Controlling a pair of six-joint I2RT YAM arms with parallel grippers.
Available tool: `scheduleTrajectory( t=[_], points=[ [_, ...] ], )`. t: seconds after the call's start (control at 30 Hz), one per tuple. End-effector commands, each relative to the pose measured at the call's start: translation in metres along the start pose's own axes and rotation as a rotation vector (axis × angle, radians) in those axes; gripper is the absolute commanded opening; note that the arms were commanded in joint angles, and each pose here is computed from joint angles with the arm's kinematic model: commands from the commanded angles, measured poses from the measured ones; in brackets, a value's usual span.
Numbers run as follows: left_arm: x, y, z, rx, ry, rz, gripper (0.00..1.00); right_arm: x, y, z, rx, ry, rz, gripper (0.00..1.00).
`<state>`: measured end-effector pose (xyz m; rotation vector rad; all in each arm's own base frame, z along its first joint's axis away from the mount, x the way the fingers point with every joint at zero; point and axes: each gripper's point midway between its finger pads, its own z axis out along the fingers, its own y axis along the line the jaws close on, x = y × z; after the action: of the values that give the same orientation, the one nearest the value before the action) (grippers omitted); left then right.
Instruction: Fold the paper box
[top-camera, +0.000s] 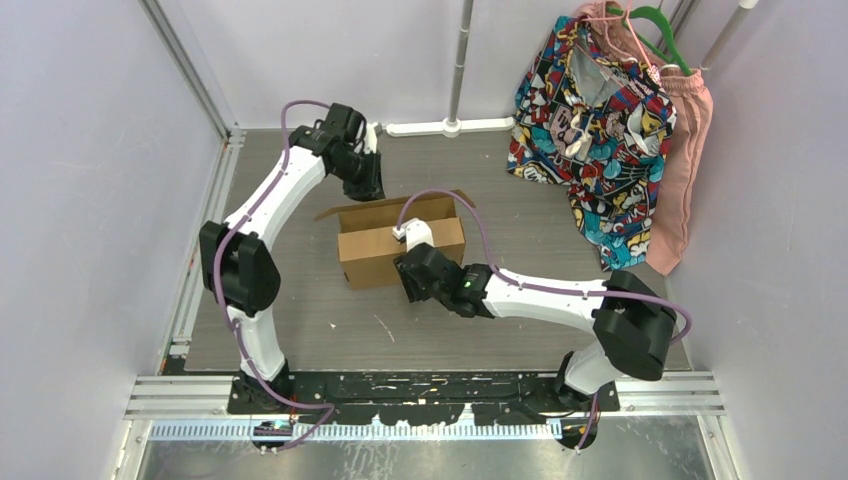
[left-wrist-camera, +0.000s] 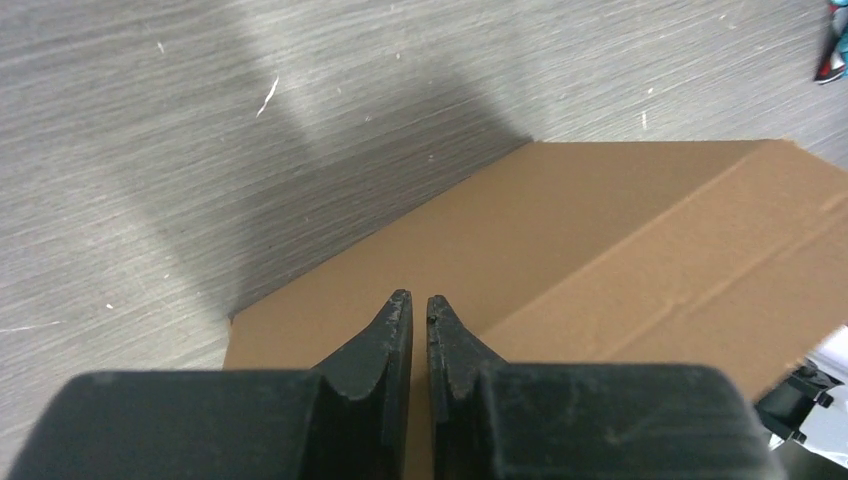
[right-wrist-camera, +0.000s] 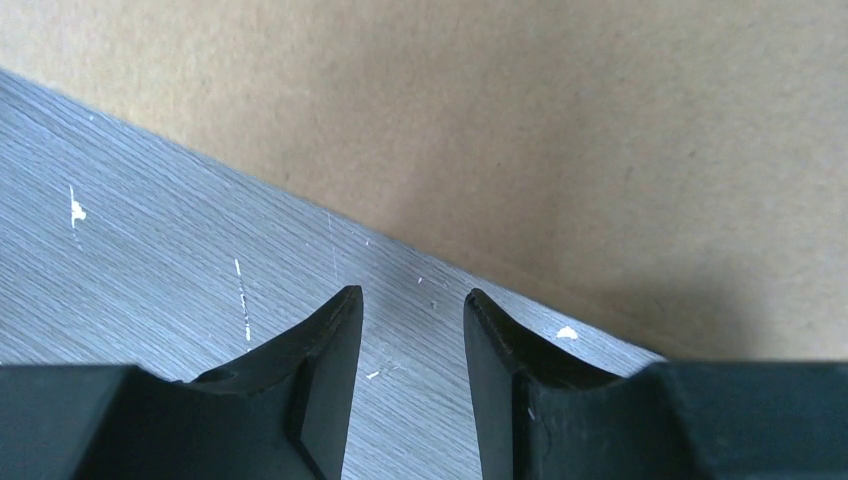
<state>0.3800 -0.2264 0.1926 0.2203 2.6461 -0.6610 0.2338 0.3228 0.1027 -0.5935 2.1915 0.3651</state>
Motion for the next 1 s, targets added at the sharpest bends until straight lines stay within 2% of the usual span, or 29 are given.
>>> scheduleTrajectory(
  t=[0.0, 0.23, 0.57, 0.97],
  points=[
    [0.008, -0.001, -0.002, 0.017, 0.053, 0.013, 0.1, -0.029, 0.008, -0.002, 0.0, -0.081, 0.034, 0.48],
    [0.017, 0.001, 0.0, 0.022, 0.071, 0.009, 0.09, -0.038, 0.01, 0.002, 0.016, -0.094, 0.056, 0.48],
    [0.036, -0.006, 0.007, 0.057, 0.113, 0.012, 0.07, -0.074, 0.014, 0.003, 0.045, -0.124, 0.103, 0.48],
    [0.05, -0.018, 0.021, 0.16, 0.16, -0.01, 0.07, -0.097, 0.01, 0.01, 0.057, -0.147, 0.211, 0.48]
  ],
)
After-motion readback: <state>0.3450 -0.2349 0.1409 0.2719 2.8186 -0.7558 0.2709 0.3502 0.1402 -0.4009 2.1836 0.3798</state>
